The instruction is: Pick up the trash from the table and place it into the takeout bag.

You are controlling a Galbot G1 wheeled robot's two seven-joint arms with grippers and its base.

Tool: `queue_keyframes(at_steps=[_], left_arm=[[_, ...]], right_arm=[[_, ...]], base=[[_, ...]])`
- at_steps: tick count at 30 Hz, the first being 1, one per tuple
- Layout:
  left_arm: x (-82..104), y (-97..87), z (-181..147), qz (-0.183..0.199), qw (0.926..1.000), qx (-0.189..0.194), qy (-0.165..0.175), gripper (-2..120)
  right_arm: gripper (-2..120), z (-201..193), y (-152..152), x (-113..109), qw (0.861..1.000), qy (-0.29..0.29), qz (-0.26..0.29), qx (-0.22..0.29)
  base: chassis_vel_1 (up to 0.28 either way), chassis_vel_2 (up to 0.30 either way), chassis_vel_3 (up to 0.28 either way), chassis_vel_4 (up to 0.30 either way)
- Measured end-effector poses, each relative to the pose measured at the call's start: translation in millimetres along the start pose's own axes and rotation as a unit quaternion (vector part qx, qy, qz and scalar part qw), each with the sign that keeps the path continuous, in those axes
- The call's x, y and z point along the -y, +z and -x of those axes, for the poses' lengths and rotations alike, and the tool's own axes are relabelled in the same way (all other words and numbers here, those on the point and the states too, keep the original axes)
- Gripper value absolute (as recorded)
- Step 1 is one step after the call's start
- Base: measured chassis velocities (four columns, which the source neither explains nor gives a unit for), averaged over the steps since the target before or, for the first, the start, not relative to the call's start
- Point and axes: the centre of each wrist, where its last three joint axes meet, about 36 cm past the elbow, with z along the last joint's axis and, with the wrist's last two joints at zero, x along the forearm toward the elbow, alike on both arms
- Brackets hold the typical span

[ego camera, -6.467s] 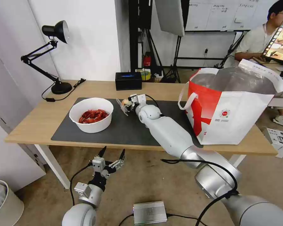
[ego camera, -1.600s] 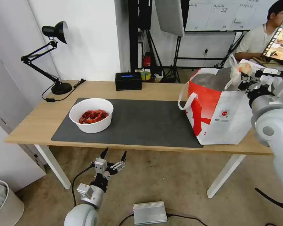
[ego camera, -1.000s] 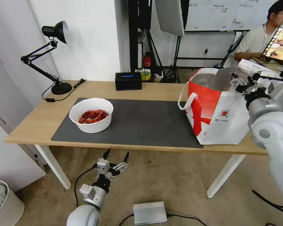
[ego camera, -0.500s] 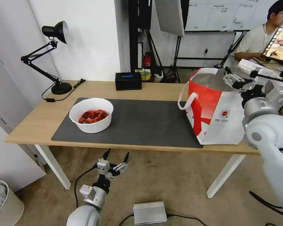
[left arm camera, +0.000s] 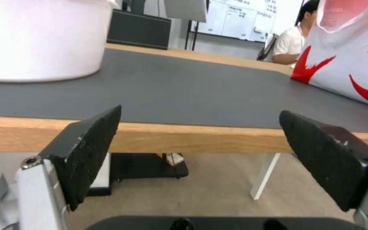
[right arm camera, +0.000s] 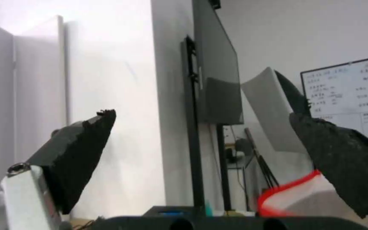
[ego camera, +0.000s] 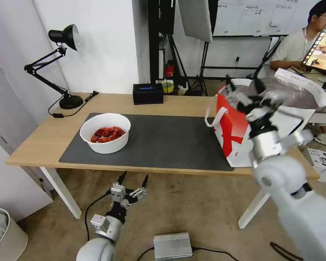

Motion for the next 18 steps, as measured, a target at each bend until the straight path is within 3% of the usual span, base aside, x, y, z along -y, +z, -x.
queue_keyframes(at_steps=[12,18], left_arm=[[-9.4,-6.8,2.1,0.009,0.9998,0.01,-0.015,100],[-18.9,-14.0,1.1,0.021,0.9995,0.015,-0.021,100]], right_arm=[[100,-63.1,56.4,-19.3,0.999,0.001,-0.042,-0.014],[100,-89.7,70.4,-22.3,0.998,0.016,-0.058,-0.023]], base=[[0.0,0.0,0.0,0.0],[0.0,0.0,0.0,0.0]])
